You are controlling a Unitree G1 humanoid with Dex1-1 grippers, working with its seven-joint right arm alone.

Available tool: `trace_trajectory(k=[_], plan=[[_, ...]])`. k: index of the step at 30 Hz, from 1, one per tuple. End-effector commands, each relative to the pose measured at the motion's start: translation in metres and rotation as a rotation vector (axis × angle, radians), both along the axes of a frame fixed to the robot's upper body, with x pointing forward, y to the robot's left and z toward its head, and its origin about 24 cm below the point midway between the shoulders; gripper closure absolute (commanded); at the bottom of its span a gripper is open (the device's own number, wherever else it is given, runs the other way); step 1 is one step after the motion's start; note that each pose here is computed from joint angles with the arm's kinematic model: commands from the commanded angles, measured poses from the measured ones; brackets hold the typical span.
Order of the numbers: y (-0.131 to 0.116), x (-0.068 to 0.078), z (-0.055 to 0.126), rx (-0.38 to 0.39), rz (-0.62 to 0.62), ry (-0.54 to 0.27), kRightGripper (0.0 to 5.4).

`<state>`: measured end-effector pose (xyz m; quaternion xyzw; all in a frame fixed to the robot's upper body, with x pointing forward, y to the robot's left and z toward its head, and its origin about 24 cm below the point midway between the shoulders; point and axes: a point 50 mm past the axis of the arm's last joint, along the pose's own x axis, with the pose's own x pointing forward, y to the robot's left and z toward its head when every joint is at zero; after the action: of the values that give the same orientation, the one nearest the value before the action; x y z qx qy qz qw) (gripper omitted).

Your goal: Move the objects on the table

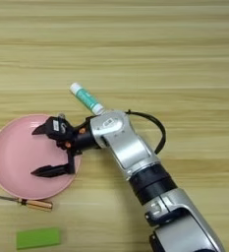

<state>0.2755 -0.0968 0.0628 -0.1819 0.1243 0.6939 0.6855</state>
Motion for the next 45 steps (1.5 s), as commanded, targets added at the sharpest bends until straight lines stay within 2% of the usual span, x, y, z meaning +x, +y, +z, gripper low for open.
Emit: trace_trajectory(k=[1,10,14,17,30,45], plan=[[0.005,0.018,0.044,0.104,-0.032,-0.153,0.04],[0.003,0.027,0.061,0.236,-0.119,-0.168,0.04],[0.000,0.018,0.072,0.316,-0.089,-0.174,0.04],[-0.005,0.009,0.079,0.345,-0.061,-0.182,0.04],[-0.016,-0.019,0.083,0.365,0.050,-0.161,0.04],[-0.028,-0.042,0.070,0.337,0.114,-0.111,0.04]])
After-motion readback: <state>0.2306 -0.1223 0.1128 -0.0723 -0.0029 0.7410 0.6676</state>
